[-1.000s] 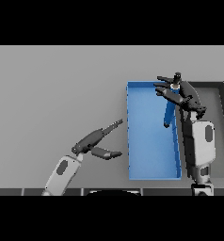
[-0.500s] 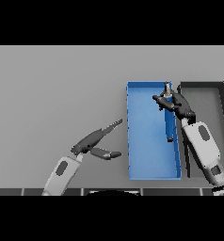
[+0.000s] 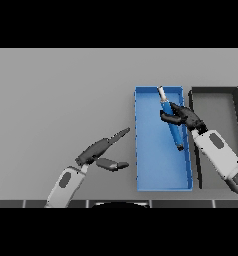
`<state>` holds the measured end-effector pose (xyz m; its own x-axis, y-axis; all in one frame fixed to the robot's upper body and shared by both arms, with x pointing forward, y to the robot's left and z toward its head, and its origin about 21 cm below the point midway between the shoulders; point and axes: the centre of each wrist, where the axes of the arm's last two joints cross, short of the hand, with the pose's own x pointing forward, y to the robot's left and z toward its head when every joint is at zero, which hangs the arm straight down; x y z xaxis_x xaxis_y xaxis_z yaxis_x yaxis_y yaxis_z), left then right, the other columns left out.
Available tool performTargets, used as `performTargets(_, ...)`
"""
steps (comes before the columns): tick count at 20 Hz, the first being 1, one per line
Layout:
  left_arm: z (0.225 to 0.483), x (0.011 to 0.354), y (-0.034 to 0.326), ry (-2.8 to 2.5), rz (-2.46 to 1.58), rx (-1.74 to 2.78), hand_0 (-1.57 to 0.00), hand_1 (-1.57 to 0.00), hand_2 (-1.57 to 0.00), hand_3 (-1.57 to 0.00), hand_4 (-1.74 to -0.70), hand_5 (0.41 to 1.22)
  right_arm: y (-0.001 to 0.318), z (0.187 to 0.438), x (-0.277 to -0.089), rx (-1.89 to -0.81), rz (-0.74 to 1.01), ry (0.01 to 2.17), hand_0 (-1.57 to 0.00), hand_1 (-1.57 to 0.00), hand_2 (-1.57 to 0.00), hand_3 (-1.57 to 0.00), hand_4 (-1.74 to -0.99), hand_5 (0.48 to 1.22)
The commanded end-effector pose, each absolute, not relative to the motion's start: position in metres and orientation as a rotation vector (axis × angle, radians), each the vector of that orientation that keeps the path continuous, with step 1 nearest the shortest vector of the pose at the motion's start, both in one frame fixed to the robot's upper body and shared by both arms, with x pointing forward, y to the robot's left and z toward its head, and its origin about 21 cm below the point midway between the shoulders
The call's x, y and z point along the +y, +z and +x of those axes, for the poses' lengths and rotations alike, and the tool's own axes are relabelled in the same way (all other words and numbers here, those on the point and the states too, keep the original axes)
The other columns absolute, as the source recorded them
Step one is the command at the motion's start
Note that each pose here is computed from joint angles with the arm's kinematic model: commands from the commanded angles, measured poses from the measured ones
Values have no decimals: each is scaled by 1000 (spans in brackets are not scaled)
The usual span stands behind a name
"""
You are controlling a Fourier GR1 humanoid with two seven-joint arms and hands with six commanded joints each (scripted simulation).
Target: Pick up the blue pipe and place it into the blue bin.
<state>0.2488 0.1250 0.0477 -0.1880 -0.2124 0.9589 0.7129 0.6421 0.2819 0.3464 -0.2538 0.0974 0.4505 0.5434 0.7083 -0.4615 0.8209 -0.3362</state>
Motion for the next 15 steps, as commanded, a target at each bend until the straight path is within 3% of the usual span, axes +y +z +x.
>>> performTargets(1, 248, 124, 48, -879, -430, -1545, 1, 1, 1, 1, -885, 427, 96, 347, -252, -900, -111, 642, -63, -58, -58, -34, -1056, 817)
performTargets(7, 251, 125, 45, -880, -412, -1543, 1, 1, 1, 1, -888, 429, 96, 348, -251, -875, -155, 687, -16, -14, -14, -8, -1030, 682)
performTargets(15, 252, 124, 43, -876, -423, -1546, 1, 1, 1, 1, -885, 431, 97, 348, -248, -865, -139, 718, -6, -5, -5, -3, -1022, 643)
